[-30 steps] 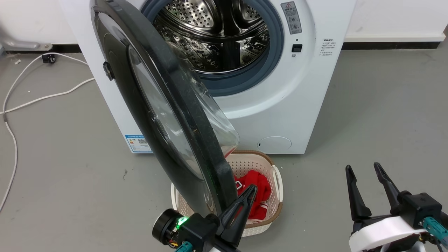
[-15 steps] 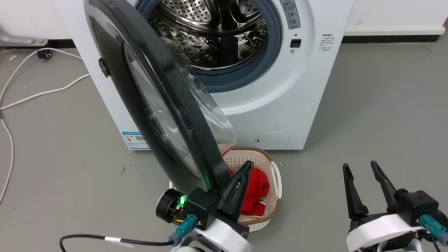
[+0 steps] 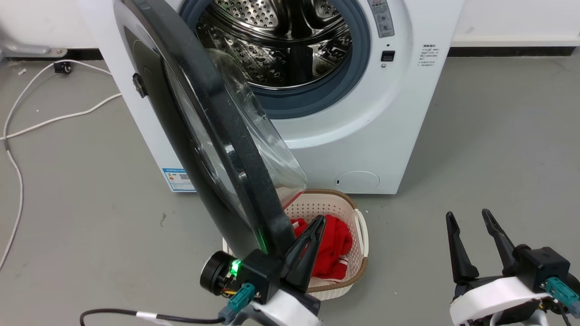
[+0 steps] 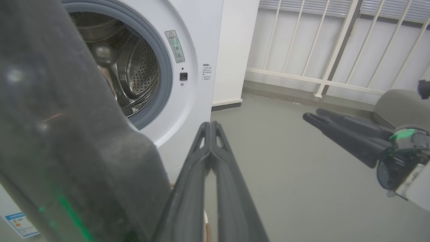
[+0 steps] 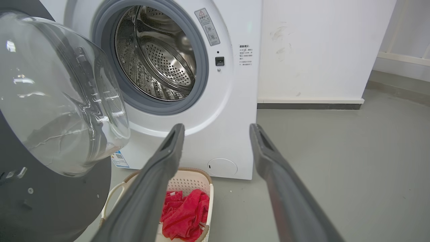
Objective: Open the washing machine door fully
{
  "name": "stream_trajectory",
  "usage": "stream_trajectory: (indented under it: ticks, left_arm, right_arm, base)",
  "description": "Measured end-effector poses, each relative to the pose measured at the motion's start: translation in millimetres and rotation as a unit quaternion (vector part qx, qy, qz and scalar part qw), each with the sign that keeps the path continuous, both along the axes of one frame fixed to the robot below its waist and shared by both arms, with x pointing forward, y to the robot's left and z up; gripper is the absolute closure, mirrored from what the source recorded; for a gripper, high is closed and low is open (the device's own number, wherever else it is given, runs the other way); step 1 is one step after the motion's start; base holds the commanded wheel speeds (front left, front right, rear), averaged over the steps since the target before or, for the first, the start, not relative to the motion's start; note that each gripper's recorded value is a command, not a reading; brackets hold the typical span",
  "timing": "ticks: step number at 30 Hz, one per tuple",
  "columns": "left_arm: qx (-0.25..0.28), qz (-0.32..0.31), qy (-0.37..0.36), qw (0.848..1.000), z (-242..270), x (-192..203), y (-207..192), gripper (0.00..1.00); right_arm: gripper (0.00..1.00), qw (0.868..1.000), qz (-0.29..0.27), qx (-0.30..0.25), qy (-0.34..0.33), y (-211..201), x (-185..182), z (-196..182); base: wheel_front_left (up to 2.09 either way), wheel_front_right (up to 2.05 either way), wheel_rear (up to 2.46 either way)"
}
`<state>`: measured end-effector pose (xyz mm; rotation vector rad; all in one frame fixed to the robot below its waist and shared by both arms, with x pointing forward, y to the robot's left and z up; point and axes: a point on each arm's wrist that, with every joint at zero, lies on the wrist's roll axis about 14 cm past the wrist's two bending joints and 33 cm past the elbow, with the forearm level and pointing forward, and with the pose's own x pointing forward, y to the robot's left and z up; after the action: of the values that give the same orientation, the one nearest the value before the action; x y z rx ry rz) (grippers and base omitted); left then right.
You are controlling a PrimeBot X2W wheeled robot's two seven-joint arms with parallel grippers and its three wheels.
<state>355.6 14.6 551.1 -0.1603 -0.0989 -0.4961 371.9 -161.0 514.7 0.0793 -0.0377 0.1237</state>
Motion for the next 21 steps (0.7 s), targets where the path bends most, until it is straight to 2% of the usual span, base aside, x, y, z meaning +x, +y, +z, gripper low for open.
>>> stream_trajectory:
  ticks: [12, 21]
  left_arm:
    - [0.002, 0.071, 0.02, 0.997, -9, -24, 44, 1.0]
    - [-0.008, 0.157, 0.025, 0.987, -8, -44, 91, 1.0]
  right_arm:
    - [0.0, 1.0, 0.022, 0.001, 0.005, 15, 11, -2]
    - [0.0, 0.996, 0.089, 0.001, 0.007, 62, 28, -2]
  base:
    - [0.0, 0.0, 0.0]
    - [0.0, 0.0, 0.0]
